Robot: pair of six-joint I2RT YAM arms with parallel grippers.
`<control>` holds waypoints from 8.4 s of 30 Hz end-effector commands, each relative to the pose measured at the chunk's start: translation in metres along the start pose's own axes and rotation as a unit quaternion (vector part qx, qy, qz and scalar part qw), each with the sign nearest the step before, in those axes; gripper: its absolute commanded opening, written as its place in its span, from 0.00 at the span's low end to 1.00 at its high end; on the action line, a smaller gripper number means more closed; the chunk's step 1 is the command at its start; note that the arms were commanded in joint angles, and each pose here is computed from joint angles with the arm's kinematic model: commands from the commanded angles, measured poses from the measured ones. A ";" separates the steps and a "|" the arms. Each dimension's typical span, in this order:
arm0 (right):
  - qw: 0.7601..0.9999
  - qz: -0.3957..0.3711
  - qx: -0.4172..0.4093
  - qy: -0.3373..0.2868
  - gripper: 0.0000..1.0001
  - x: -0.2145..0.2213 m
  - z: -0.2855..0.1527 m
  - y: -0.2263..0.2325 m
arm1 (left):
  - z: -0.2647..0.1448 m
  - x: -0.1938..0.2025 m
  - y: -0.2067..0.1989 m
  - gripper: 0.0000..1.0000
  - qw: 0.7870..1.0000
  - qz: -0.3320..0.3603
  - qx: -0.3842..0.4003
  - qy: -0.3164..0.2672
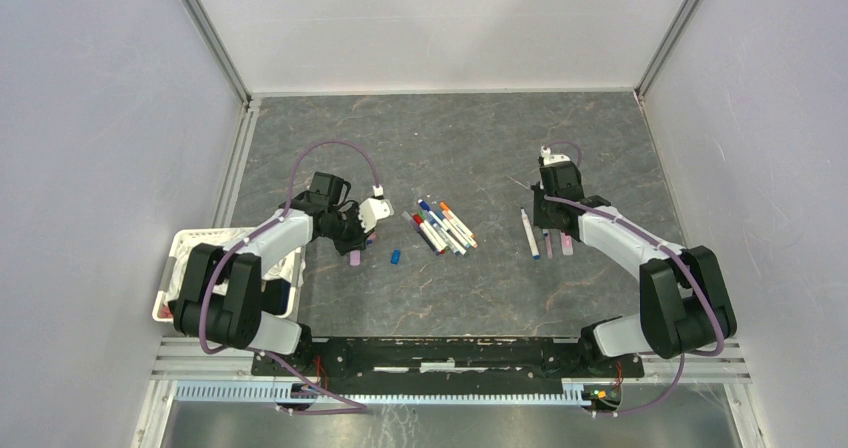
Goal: Open the pen caps
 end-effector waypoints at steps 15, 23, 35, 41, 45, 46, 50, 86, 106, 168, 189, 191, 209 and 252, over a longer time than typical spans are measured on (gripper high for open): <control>1.000 -0.006 0.026 0.009 0.25 0.017 0.015 -0.009 | -0.003 -0.017 -0.012 0.49 0.999 -0.001 0.030 -0.023; 0.999 0.005 0.019 -0.030 0.31 -0.003 0.000 -0.008 | -0.046 -0.067 -0.002 0.59 0.998 -0.001 0.017 -0.063; 0.983 -0.089 -0.119 -0.109 0.47 -0.057 -0.034 0.086 | -0.127 -0.129 0.000 1.00 0.991 0.018 -0.023 -0.127; 0.962 -0.168 -0.197 -0.085 0.40 -0.057 -0.020 0.155 | -0.144 -0.135 0.005 1.00 0.990 0.007 -0.057 -0.132; 0.958 -0.195 -0.203 -0.060 0.33 -0.052 -0.001 0.176 | -0.148 -0.137 0.010 1.00 0.985 -0.021 -0.084 -0.148; 0.957 -0.199 -0.203 -0.055 0.32 -0.050 0.003 0.179 | -0.149 -0.137 0.010 1.00 0.985 -0.024 -0.088 -0.148; 0.955 -0.212 -0.203 -0.037 0.27 -0.043 0.017 0.189 | -0.151 -0.135 0.013 1.00 0.984 -0.032 -0.099 -0.144; 0.960 -0.213 -0.176 -0.048 0.00 -0.050 0.021 0.173 | -0.123 -0.123 -0.018 1.00 0.991 -0.009 0.020 -0.132; 0.749 -0.251 -0.613 -0.011 0.00 -0.011 -0.152 0.261 | -0.085 -0.113 -0.068 1.00 0.975 0.137 0.142 -0.105; 0.884 -0.140 -0.446 0.007 0.00 -0.017 -0.084 0.186 | -0.090 -0.064 -0.013 0.02 0.989 0.118 0.069 -0.062; 0.995 0.015 0.083 -0.057 0.00 -0.024 -0.019 -0.021 | -0.003 -0.003 -0.030 0.24 0.996 0.085 0.006 0.025; 0.994 0.012 0.098 -0.048 0.00 -0.018 -0.014 -0.027 | -0.003 -0.004 -0.029 0.30 0.996 0.086 0.003 0.026; 0.994 0.003 0.111 -0.005 0.20 0.012 0.014 -0.039 | -0.087 -0.099 -0.029 0.95 0.995 0.073 0.007 -0.061; 0.953 -0.211 -0.218 -0.020 0.20 -0.010 0.018 0.188 | -0.126 -0.138 0.005 1.00 0.989 -0.049 -0.072 -0.116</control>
Point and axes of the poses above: each gripper's point midway between its finger pads, its own z axis out along the fingers, its own y axis along the line the jaws close on, x = y × z, the point moved 2 cm from there along -z, back along the fingers, and after that the axes turned 6 degrees about -z, right-handed, at the moved point
